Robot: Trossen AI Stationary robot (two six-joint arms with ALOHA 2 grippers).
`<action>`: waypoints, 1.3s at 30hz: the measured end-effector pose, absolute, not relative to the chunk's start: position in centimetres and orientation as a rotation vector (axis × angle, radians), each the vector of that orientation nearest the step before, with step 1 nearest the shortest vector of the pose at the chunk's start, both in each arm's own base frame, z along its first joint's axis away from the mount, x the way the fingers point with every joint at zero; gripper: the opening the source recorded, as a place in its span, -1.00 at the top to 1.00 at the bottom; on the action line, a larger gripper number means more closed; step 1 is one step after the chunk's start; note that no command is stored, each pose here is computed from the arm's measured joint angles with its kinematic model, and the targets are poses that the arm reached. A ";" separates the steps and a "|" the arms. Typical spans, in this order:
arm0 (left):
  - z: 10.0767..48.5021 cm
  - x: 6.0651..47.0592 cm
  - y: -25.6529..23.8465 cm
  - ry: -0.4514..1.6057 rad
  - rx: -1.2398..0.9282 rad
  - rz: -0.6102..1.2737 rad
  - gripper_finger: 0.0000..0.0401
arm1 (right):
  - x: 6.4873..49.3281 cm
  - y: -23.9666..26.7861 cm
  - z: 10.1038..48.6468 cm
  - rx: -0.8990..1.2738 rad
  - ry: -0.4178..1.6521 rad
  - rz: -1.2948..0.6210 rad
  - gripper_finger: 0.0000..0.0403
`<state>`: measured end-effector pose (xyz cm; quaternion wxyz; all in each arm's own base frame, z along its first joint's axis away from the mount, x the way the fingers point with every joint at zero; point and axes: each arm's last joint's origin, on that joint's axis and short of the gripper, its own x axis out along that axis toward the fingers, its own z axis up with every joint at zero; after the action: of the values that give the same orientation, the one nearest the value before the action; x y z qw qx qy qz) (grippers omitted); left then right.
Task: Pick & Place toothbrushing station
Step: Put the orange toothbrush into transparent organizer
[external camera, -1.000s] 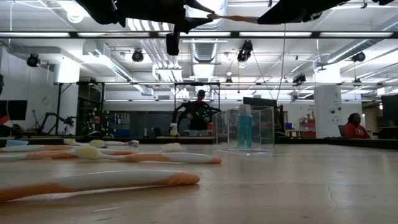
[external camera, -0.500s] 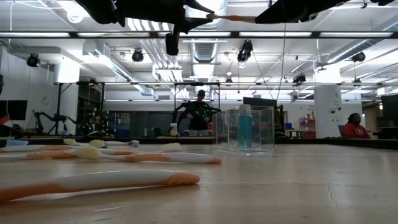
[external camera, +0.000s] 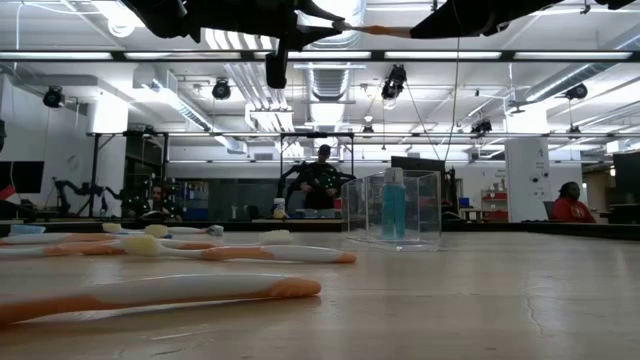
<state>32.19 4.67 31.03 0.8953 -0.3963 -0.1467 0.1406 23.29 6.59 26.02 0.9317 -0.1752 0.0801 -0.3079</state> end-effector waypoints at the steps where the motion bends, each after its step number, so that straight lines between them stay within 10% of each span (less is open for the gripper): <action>1: 31.0 32.2 4.7 -0.303 -0.819 0.291 0.77 | 23.3 6.6 26.0 -0.359 0.164 -0.630 0.89; 39: 30.5 32.4 4.5 -0.195 -0.564 0.251 0.72 | 22.8 6.1 29.2 -0.458 0.215 -0.907 0.24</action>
<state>32.35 4.47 30.55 0.9480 -0.2772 -0.0958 0.1234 22.78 6.08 29.21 0.8681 -0.2188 0.1029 -0.4334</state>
